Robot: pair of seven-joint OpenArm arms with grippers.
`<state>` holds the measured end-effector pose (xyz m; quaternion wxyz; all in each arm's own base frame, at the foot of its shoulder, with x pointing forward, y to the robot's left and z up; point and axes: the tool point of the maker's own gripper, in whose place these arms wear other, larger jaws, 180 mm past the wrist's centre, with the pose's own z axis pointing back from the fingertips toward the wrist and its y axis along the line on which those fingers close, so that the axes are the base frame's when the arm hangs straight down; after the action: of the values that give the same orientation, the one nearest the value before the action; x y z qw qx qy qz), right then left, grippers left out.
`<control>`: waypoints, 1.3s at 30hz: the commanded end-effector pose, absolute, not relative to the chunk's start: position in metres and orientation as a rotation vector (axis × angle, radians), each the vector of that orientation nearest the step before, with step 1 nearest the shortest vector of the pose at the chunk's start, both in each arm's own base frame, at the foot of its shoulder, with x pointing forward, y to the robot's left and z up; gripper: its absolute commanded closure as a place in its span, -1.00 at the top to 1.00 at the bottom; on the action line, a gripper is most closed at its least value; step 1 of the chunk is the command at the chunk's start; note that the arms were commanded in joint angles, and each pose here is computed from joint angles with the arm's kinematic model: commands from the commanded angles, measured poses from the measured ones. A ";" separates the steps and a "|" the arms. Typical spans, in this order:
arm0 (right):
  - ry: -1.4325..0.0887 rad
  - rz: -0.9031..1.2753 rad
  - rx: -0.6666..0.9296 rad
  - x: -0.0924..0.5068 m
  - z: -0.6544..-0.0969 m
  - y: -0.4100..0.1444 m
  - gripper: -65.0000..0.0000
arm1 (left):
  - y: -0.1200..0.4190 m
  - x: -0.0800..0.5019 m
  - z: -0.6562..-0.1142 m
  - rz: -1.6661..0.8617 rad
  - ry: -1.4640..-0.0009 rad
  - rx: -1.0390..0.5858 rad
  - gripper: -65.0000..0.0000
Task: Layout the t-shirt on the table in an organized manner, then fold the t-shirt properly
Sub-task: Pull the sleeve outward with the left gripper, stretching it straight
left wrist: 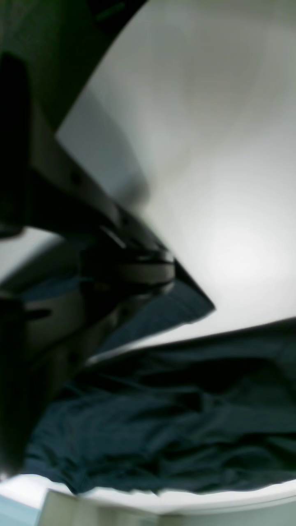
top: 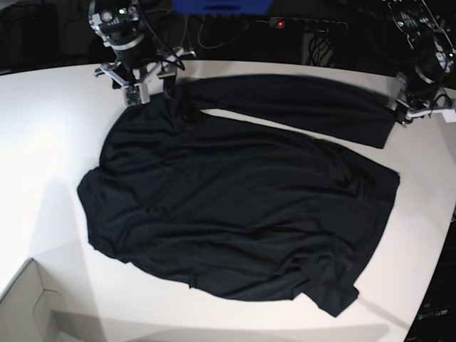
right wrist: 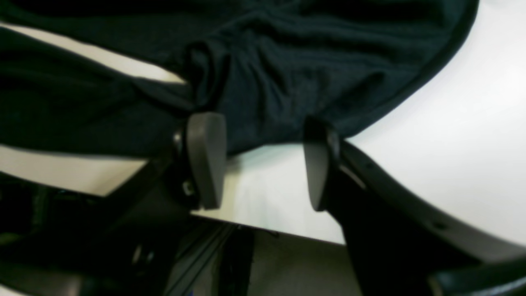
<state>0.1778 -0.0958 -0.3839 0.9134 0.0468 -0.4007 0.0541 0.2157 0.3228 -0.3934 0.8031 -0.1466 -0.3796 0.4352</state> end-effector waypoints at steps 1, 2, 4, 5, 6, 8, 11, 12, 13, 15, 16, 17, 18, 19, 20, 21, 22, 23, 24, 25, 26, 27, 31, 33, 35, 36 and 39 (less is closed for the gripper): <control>-0.869 0.102 0.100 0.184 -0.374 -0.095 -0.06 | 0.333 0.220 -0.380 0.931 -0.861 -0.306 -1.00; -0.869 0.102 0.100 0.184 -0.374 -0.095 -0.06 | 0.336 0.218 -0.379 0.939 -0.866 -0.300 -1.00; -0.868 0.102 0.100 0.184 -0.374 -0.095 -0.06 | 0.344 0.215 -0.377 0.956 -0.878 -0.285 -1.00; -0.868 0.102 0.100 0.184 -0.374 -0.095 -0.06 | 0.348 0.213 -0.376 0.965 -0.884 -0.278 -1.00; -0.868 0.102 0.100 0.184 -0.374 -0.095 -0.06 | 0.352 0.212 -0.373 0.973 -0.893 -0.272 -1.00; -0.865 0.102 0.100 0.183 -0.375 -0.095 -0.05 | 0.358 0.209 -0.372 0.986 -0.902 -0.262 -1.00; -0.863 0.102 0.101 0.182 -0.375 -0.095 -0.05 | 0.361 0.205 -0.372 0.998 -0.902 -0.254 -1.00; -0.863 0.101 0.102 0.182 -0.375 -0.094 -0.04 | 0.361 0.204 -0.373 1.000 -0.898 -0.253 -1.00; -0.863 0.101 0.102 0.182 -0.375 -0.094 -0.04 | 0.361 0.204 -0.374 1.002 -0.896 -0.254 -1.00; -0.863 0.101 0.102 0.182 -0.375 -0.094 -0.04 | 0.361 0.203 -0.376 1.002 -0.891 -0.253 -1.00; -0.862 0.101 0.102 0.182 -0.375 -0.094 -0.04 | 0.360 0.202 -0.376 1.002 -0.888 -0.254 -1.00; -0.859 0.101 0.102 0.182 -0.376 -0.094 -0.04 | 0.359 0.201 -0.378 1.003 -0.882 -0.254 -1.00; -0.859 0.101 0.102 0.182 -0.376 -0.094 -0.04 | 0.358 0.198 -0.380 1.001 -0.872 -0.253 -1.00; -0.859 0.101 0.102 0.182 -0.376 -0.094 -0.04 | 0.357 0.197 -0.380 0.998 -0.865 -0.255 -1.00; -0.859 0.101 0.102 0.182 -0.376 -0.094 -0.04 | 0.356 0.196 -0.380 0.996 -0.857 -0.259 -1.00; -0.859 0.101 0.102 0.182 -0.376 -0.094 -0.04 | 0.354 0.195 -0.381 0.993 -0.845 -0.265 -1.00; -0.859 0.101 0.102 0.182 -0.376 -0.094 -0.04 | 0.352 0.195 -0.382 0.989 -0.833 -0.272 -1.00; -0.859 0.101 0.102 0.182 -0.376 -0.094 -0.04 | 0.351 0.194 -0.382 0.983 -0.820 -0.277 -1.00; -0.859 0.101 0.102 0.182 -0.376 -0.094 -0.04 | 0.349 0.195 -0.380 0.973 -0.814 -0.283 -1.00; -0.860 0.101 0.102 0.182 -0.376 -0.094 -0.04 | 0.346 0.196 -0.377 0.960 -0.810 -0.289 -1.00; -0.860 0.101 0.102 0.182 -0.376 -0.094 -0.04 | 0.344 0.197 -0.371 0.941 -0.815 -0.290 -1.00; -0.860 0.101 0.102 0.182 -0.376 -0.094 -0.04 | 0.345 0.198 -0.363 0.929 -0.828 -0.286 -1.00; -0.861 0.098 0.105 0.182 -0.375 -0.094 -0.04 | 0.338 0.193 -0.333 0.883 -0.847 -0.290 -1.00; -0.862 0.096 0.106 0.182 -0.375 -0.093 -0.04 | 0.333 0.190 -0.322 0.871 -0.846 -0.296 -1.00; -0.866 0.095 0.107 0.184 -0.375 -0.093 -0.04 | 0.330 0.187 -0.310 0.867 -0.852 -0.303 -1.00; -0.867 0.101 0.116 0.184 -0.374 -0.089 -0.05 | 0.329 0.186 -0.306 0.875 -0.852 -0.312 -1.00; -0.869 0.117 0.143 0.184 -0.373 -0.078 -0.05 | 0.327 0.182 -0.301 0.908 -0.838 -0.345 -1.00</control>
<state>0.1800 -0.0781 -0.3812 0.9098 0.0674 -0.4047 0.0625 0.1799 0.3243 -0.3095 0.8049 -0.1631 -0.3769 0.4284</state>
